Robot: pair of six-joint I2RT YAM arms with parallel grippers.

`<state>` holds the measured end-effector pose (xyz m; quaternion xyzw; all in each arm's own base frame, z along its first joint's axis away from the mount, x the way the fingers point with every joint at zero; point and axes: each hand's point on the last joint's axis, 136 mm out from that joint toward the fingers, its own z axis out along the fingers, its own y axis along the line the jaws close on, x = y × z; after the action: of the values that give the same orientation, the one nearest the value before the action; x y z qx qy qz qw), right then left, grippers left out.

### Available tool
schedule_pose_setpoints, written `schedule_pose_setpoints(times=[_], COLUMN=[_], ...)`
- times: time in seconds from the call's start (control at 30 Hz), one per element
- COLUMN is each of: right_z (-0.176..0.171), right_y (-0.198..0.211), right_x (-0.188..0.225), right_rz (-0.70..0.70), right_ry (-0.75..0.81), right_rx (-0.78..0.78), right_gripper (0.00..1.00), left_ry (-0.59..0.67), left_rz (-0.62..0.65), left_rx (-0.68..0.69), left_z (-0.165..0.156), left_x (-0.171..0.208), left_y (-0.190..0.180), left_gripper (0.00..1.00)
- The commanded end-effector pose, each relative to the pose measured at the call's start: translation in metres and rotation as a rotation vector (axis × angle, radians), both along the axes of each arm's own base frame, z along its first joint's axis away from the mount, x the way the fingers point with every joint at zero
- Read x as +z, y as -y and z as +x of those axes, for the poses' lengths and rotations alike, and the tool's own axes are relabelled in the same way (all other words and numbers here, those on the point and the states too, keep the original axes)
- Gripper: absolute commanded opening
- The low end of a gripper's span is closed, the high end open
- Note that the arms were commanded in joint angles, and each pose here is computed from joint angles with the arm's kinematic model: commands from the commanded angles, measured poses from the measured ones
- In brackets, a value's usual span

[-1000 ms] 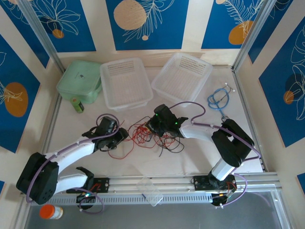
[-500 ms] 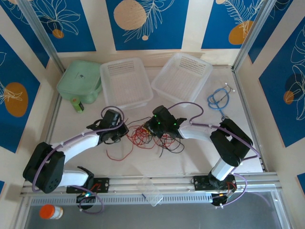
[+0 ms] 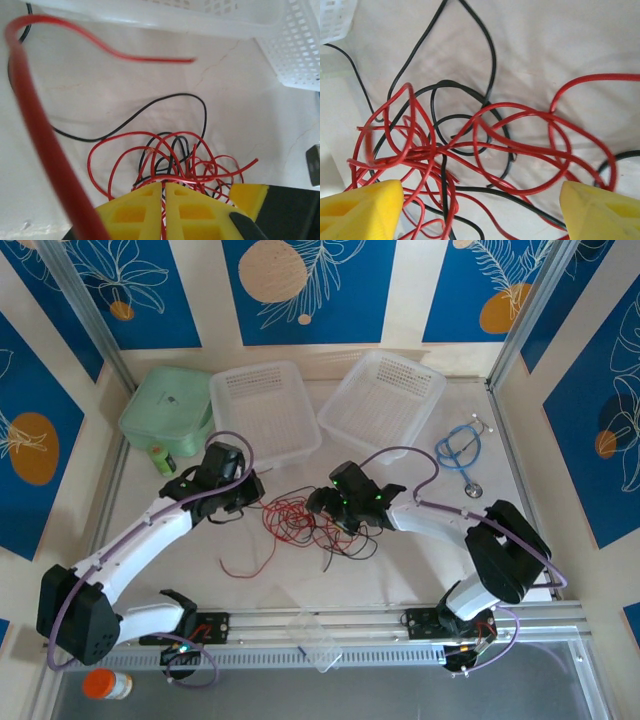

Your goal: Untangle the cables

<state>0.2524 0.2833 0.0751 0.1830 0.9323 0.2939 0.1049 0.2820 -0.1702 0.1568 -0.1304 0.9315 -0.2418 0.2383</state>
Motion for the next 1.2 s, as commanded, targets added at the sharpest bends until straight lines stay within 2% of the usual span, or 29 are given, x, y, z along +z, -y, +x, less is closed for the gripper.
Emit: schedule_pose_setpoints(times=[0.0, 0.1, 0.2, 0.23, 0.27, 0.3, 0.33, 0.37, 0.43, 0.5, 0.67, 0.87, 1.17], right_z=[-0.007, -0.004, -0.006, -0.007, -0.009, -0.012, -0.016, -0.018, -0.026, -0.033, -0.049, -0.05, -0.035], right_y=[0.025, 0.023, 0.02, 0.021, 0.024, 0.028, 0.034, 0.039, 0.055, 0.071, 0.118, 0.168, 0.172], right_x=[-0.033, -0.048, -0.053, -0.054, -0.056, -0.059, -0.064, -0.068, -0.081, -0.093, -0.11, -0.1, -0.091], right_rz=[-0.092, -0.083, -0.118, -0.148, -0.178, -0.212, -0.247, -0.276, -0.336, -0.38, -0.494, -0.618, -0.548], right_ry=[-0.074, -0.118, -0.133, -0.136, -0.144, -0.155, -0.171, -0.188, -0.233, -0.276, -0.362, -0.373, -0.36], right_rx=[-0.057, -0.067, -0.047, -0.04, -0.036, -0.035, -0.035, -0.039, -0.055, -0.075, -0.138, -0.231, -0.286], right_gripper=[0.86, 0.84, 0.73, 0.66, 0.54, 0.37, 0.27, 0.23, 0.09, 0.0, 0.0, 0.0, 0.0], left_ry=[-0.004, -0.006, -0.009, -0.013, -0.016, -0.018, -0.02, -0.02, -0.024, -0.025, -0.038, -0.071, -0.124], left_rz=[0.033, 0.037, 0.04, 0.042, 0.044, 0.046, 0.052, 0.056, 0.075, 0.1, 0.148, 0.148, 0.212], left_rx=[-0.019, -0.02, -0.014, -0.011, -0.007, -0.003, 0.003, 0.007, 0.02, 0.032, 0.056, 0.067, 0.081], left_z=[-0.003, -0.004, -0.005, -0.006, -0.006, -0.007, -0.007, -0.007, -0.008, -0.008, -0.01, -0.011, -0.021], left_x=[0.008, 0.009, 0.006, 0.004, 0.003, 0.001, -0.001, -0.002, -0.003, -0.005, -0.015, -0.037, -0.072], left_y=[-0.007, -0.009, -0.011, -0.012, -0.014, -0.015, -0.017, -0.019, -0.027, -0.036, -0.056, -0.063, -0.076], left_gripper=[0.0, 0.0, 0.0, 0.0, 0.0, 0.0, 0.0, 0.0, 0.0, 0.0, 0.0, 0.0, 0.0])
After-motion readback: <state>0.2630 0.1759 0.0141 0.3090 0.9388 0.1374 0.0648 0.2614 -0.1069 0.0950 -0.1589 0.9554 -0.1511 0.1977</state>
